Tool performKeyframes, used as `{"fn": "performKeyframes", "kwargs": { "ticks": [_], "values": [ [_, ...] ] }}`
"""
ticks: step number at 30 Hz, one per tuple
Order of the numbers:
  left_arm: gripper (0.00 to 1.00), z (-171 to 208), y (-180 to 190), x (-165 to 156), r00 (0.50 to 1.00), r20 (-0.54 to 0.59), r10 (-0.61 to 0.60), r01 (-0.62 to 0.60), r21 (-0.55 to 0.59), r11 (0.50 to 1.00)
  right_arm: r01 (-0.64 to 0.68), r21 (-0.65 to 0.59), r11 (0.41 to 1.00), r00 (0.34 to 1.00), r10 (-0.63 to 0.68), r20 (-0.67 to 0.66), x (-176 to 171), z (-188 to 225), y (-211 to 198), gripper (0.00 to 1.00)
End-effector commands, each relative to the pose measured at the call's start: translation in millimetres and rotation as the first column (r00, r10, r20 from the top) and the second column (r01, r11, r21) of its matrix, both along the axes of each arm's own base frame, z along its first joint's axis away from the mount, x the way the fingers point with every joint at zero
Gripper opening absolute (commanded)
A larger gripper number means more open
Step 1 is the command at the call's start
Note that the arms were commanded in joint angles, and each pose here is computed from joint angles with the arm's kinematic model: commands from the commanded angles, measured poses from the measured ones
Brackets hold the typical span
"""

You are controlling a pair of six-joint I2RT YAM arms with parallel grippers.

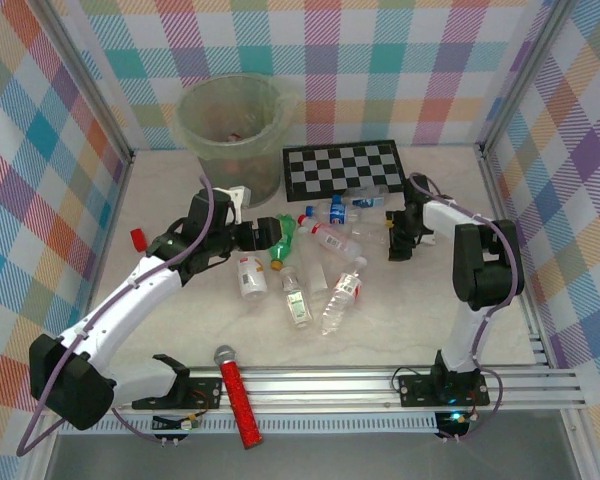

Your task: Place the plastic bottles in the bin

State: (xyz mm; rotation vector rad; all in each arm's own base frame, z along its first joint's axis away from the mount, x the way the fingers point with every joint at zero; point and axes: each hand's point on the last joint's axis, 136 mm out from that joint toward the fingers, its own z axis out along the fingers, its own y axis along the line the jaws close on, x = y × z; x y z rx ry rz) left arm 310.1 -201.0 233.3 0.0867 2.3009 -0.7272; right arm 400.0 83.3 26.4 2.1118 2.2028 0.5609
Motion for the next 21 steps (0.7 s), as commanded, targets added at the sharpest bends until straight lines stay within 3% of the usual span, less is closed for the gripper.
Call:
{"fn": "performKeyframes", "kwargs": {
  "ticks": [1,9,21],
  "values": [
    [0.9,9,-1,-1,0.999,0.031,0.008,-0.007,-0.024,1.0,0.058,-0.014,0.998,0.998,-0.057,0.016,15,-17,-8,0.76],
    [0.9,10,1,-1,0.999,0.032,0.015,-0.015,-0.008,1.0,0.054,-0.014,0.998,0.998,-0.053,0.036,17,-8,-12,0.61],
    [0.91,19,-4,1,0.999,0.046,-0.008,0.008,-0.011,1.0,0.039,-0.033,0.999,0.983,-0.033,0.179,10,46,-30,0.49]
  ]
}}
